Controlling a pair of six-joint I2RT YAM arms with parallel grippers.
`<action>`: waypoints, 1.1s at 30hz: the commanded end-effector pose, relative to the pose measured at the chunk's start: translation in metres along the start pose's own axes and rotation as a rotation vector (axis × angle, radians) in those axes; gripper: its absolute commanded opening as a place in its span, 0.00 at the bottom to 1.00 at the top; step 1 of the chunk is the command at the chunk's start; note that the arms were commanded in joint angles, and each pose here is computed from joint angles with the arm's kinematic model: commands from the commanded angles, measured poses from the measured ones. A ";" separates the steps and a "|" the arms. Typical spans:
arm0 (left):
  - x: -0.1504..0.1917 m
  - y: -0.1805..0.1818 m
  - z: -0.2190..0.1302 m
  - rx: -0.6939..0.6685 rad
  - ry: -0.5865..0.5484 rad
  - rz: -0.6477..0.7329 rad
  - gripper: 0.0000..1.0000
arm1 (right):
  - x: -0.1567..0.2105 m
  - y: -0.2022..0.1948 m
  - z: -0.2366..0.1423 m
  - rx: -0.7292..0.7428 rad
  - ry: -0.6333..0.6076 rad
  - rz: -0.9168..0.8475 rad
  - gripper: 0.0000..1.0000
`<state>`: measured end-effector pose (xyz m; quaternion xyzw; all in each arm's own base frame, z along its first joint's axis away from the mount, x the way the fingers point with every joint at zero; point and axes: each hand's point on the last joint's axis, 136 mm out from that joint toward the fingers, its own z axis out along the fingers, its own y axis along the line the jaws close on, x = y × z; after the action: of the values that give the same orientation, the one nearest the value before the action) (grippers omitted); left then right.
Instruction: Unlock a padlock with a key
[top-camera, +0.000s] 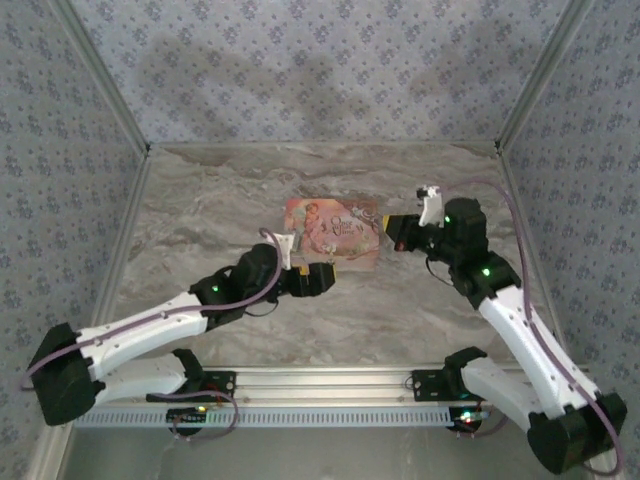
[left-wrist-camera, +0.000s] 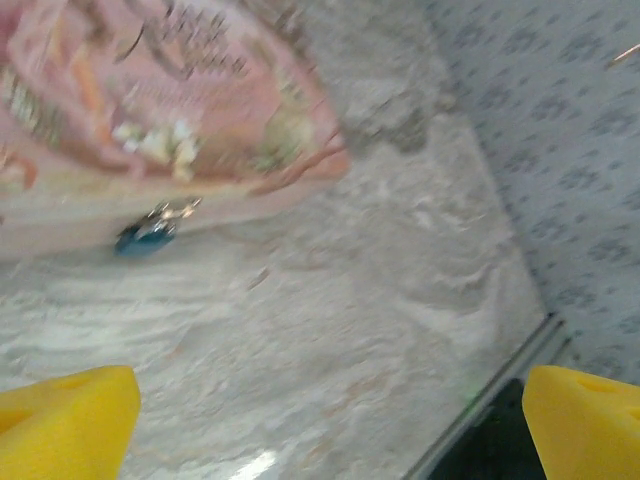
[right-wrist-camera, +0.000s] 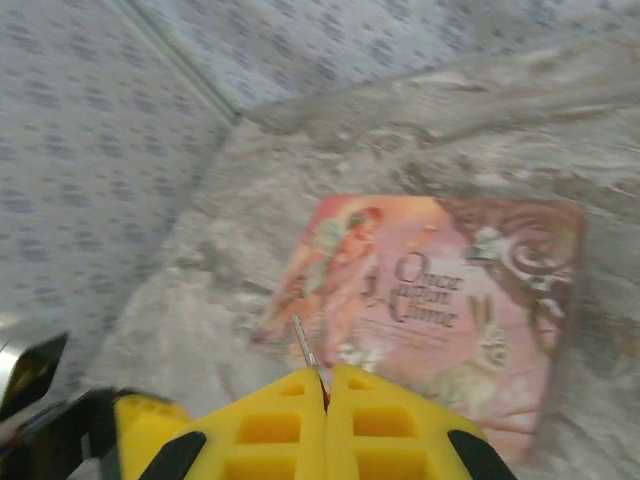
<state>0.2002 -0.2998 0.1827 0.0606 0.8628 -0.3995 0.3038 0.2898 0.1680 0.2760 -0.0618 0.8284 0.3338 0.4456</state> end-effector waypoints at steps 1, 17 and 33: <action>0.007 0.017 0.015 -0.058 -0.027 -0.010 0.98 | -0.014 -0.031 0.017 0.166 0.010 -0.094 0.00; 0.007 0.043 0.071 -0.079 -0.171 0.184 0.98 | -0.071 -0.107 0.159 0.317 0.099 -0.139 0.00; 0.014 0.051 0.118 -0.093 -0.184 0.341 0.98 | -0.046 -0.136 0.229 0.332 0.235 -0.166 0.00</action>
<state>0.2522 -0.3387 0.0636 0.1414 0.8499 -0.2999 0.4095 0.5293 0.1882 0.1577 -0.0765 0.9088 0.1524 0.3808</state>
